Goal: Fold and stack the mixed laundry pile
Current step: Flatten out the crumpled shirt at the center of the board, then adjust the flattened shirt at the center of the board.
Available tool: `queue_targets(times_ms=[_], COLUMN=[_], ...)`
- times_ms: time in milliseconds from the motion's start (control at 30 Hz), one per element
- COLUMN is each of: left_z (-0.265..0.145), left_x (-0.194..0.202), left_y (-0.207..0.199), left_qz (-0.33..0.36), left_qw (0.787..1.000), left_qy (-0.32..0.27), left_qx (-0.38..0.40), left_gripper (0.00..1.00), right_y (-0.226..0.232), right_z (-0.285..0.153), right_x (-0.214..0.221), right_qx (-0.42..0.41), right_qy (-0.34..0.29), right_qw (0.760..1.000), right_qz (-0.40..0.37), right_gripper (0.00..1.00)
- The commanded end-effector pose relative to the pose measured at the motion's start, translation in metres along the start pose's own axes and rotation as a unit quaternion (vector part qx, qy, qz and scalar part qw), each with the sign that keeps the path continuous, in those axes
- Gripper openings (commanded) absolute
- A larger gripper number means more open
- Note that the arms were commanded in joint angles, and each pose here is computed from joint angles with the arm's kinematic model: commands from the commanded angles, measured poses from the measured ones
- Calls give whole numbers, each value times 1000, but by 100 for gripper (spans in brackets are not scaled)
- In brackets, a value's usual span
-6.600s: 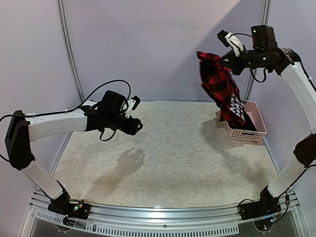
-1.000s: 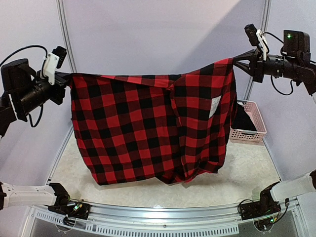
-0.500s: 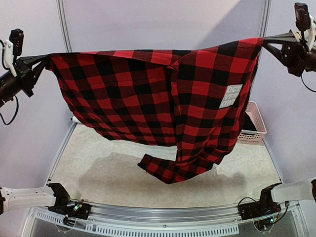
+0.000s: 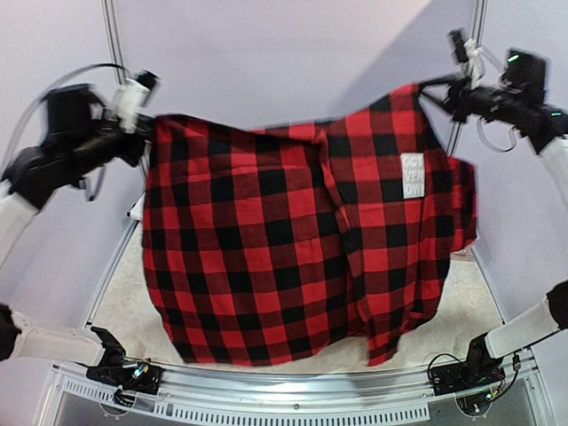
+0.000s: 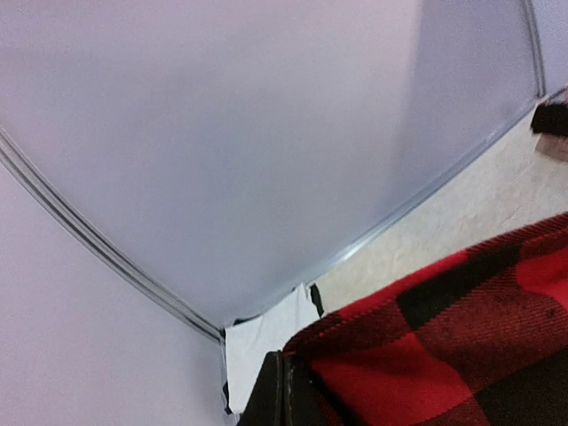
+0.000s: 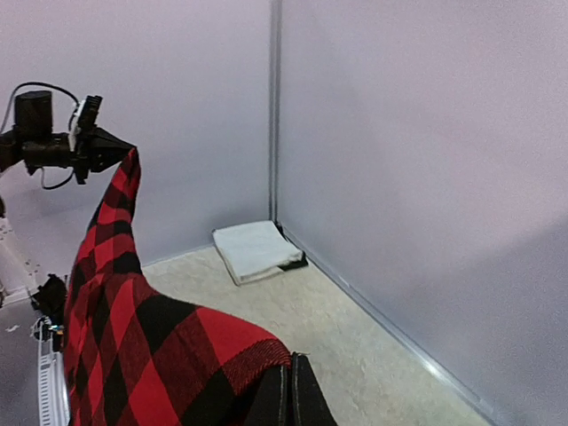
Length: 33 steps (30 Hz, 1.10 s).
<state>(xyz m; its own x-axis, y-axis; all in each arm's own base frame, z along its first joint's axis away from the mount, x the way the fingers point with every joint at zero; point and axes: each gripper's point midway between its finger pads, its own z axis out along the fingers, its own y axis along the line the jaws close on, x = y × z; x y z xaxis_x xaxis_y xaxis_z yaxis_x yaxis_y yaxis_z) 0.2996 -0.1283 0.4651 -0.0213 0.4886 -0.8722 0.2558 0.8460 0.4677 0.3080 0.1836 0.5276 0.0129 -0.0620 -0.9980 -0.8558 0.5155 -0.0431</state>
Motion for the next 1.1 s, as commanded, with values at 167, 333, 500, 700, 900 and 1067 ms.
queue_targets(times_ms=[167,333,500,700,900,1067], left_z=[198,281,338,318,238,166], left_x=[133,192,209,207,185,186], left_y=[-46,-60,-58,-80,-138,-206], left_qz=[14,-3,-2,-5,-10,3], left_qw=[981,966,960,956,954,928], left_qy=[192,259,280,293,290,302], left_qx=[3,5,-19,-21,76,217], left_gripper=[0,0,15,50,53,50], right_y=[-153,-227,-292,-289,-190,-80], right_z=[78,116,148,138,102,76], right_x=[198,267,314,371,332,338], right_qx=[176,238,299,301,169,20], right_qy=[157,220,250,316,312,348], right_qw=[970,942,914,886,923,933], right_qz=[51,85,110,154,149,93], right_gripper=[0,0,10,62,64,52])
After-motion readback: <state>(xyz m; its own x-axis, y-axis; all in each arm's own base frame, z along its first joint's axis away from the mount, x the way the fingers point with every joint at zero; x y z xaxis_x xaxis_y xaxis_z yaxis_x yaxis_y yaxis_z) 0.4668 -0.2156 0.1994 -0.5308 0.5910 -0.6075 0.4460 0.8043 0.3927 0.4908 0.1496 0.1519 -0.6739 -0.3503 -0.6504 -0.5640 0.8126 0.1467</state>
